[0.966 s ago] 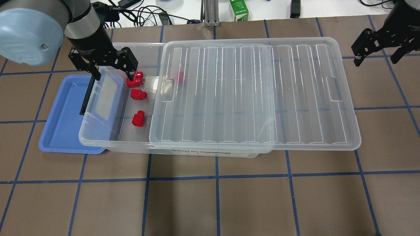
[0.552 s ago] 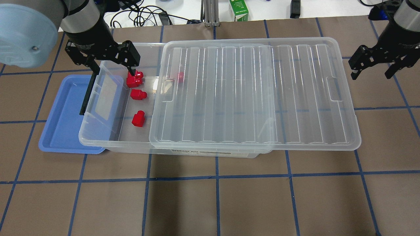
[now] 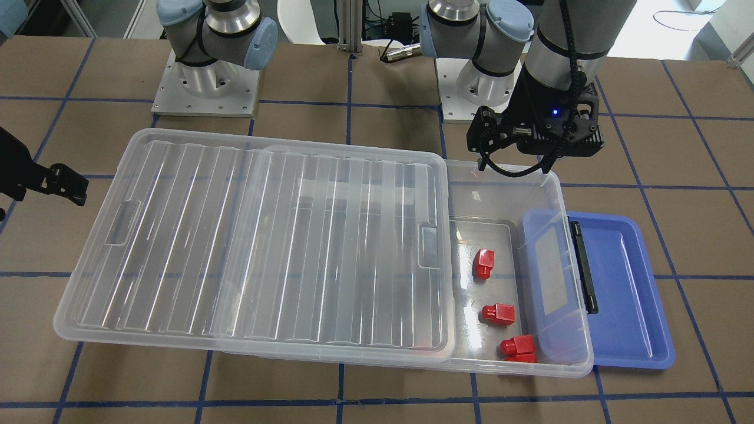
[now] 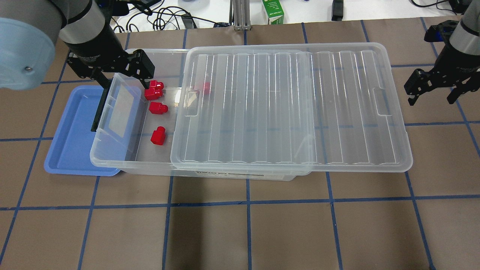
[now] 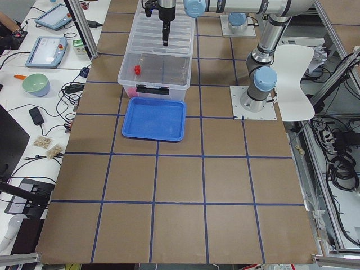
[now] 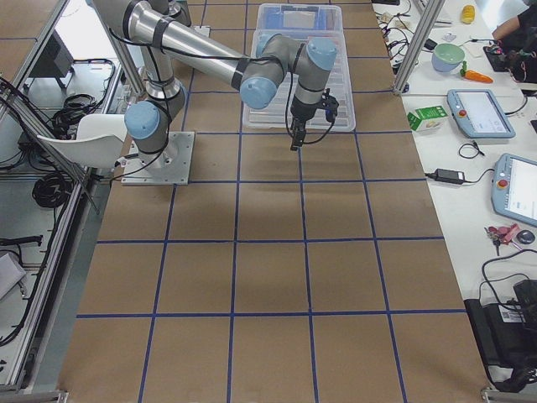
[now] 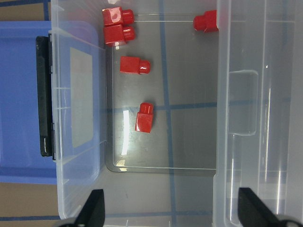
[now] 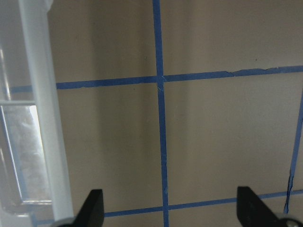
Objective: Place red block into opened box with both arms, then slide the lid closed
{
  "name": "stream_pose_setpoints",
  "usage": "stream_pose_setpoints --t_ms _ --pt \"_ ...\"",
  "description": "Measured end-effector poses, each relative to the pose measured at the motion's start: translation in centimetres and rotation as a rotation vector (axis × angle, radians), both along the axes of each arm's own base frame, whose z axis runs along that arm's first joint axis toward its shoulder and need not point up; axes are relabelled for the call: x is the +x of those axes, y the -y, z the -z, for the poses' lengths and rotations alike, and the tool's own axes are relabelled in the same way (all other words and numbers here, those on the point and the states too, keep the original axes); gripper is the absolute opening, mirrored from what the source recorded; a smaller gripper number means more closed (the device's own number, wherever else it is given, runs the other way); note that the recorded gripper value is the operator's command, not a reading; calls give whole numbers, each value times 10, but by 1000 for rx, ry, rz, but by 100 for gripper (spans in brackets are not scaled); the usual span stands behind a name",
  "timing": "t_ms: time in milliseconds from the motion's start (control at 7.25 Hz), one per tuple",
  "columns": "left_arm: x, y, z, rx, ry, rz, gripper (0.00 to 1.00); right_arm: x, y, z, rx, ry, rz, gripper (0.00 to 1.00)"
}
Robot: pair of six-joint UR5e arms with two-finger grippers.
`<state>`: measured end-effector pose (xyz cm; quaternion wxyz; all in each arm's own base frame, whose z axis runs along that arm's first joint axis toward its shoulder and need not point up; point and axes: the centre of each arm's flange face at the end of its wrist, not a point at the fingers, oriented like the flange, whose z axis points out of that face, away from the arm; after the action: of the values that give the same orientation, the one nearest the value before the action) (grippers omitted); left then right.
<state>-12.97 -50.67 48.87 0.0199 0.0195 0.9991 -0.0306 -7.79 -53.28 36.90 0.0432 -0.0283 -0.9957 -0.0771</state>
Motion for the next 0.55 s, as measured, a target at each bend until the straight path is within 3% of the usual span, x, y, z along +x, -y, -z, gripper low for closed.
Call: stream_pose_setpoints --t_ms 552 --pt "2 4 6 8 5 -4 100 6 -3 21 -5 9 6 100"
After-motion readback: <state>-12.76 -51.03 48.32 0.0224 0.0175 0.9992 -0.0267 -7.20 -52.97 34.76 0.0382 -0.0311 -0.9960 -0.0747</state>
